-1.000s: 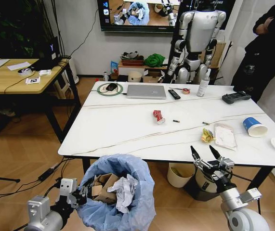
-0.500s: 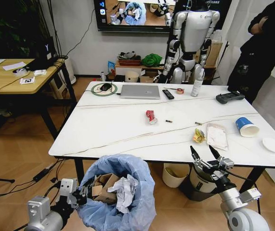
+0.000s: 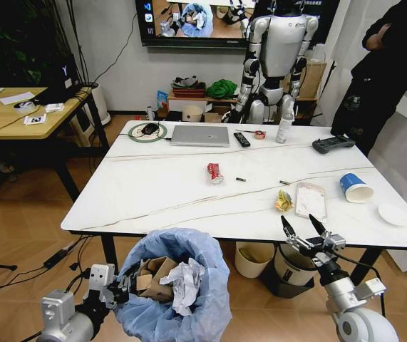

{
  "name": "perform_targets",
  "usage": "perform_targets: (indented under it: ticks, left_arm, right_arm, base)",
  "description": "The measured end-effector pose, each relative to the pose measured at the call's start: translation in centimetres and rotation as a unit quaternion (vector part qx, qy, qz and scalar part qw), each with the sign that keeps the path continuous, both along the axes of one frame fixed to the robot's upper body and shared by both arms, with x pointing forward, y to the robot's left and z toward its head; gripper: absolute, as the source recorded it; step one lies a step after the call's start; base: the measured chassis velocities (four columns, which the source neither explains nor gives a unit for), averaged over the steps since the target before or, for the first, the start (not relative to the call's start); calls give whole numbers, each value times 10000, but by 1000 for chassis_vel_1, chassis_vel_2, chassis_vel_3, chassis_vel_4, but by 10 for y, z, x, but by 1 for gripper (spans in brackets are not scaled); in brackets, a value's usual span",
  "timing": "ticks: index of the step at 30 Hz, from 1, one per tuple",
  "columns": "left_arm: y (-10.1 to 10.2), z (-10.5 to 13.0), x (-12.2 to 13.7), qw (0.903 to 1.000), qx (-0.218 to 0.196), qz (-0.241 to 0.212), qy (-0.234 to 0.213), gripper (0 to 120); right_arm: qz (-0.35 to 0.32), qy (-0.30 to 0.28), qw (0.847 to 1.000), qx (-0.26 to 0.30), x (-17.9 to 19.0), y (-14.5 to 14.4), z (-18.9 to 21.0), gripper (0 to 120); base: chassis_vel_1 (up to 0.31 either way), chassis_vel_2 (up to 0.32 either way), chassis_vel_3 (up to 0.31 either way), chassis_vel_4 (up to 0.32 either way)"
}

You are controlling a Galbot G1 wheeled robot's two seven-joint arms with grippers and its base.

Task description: Pick up the trash bin and place the trash from the table into it.

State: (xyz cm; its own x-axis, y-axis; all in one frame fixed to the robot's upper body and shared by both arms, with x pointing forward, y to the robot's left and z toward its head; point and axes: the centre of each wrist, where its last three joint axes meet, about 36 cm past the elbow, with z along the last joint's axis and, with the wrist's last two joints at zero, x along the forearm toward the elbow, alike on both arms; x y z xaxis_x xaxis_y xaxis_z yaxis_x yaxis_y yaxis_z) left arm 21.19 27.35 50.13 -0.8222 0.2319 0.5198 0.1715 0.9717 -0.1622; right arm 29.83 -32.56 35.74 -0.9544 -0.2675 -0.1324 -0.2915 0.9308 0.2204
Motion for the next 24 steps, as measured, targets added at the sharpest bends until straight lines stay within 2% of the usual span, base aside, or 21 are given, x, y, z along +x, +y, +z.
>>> perform_targets:
  ticks: [24]
  left_arm:
    - [-1, -1, -1, 10000, 4, 5, 17, 0]
  right_arm:
    - [177, -113, 9998, -19, 7, 4, 8, 100]
  base:
    - [0, 0, 0, 0]
